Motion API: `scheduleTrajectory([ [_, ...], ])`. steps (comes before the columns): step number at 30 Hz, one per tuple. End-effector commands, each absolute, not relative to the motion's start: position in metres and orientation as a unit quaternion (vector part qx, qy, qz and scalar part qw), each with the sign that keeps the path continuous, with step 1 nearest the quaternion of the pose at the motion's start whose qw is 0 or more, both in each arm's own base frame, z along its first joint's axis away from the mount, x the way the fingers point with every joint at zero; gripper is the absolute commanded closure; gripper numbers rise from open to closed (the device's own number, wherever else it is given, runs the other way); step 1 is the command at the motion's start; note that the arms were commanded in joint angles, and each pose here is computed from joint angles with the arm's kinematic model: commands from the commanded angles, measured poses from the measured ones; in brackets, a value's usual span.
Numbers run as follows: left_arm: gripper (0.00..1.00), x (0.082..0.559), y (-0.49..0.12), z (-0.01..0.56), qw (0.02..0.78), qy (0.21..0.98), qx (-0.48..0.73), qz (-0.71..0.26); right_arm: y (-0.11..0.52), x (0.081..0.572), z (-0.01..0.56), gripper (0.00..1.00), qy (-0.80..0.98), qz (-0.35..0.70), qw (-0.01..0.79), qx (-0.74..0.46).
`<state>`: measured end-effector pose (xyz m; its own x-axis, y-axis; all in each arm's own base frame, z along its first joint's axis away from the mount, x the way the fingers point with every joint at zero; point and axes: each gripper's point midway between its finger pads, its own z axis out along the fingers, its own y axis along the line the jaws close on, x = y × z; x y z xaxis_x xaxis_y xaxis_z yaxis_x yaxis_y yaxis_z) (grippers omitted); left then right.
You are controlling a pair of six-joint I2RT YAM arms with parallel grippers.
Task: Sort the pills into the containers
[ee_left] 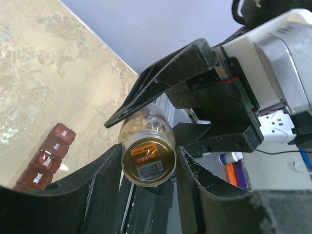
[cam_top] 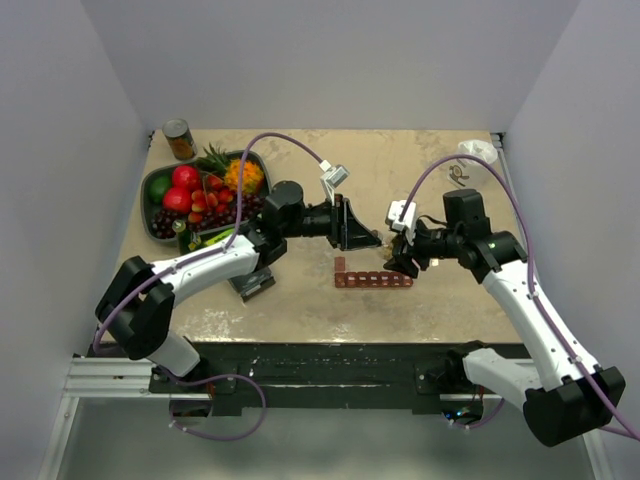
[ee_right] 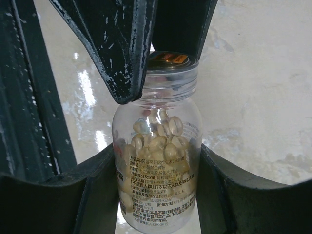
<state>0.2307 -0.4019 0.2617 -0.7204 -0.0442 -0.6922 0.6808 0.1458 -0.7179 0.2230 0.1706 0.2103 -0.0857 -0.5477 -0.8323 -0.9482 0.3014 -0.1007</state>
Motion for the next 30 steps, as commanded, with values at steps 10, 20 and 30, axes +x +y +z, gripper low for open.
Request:
scheduleTrajectory([
  [10,0.89,0.187,-0.405,0.265,0.279,0.595,0.371,-0.657,0.225,0.183,0.265,1.0,0.613,0.508,0.389,-0.464],
  [20,0.47,0.195,-0.38,0.292,0.314,0.572,0.384,-0.654,0.226,0.18,0.27,1.0,0.608,0.535,0.376,-0.45],
  [30,0.01,0.199,-0.348,0.31,0.343,0.573,0.389,-0.634,0.222,0.182,0.268,1.0,0.607,0.508,0.394,-0.467],
])
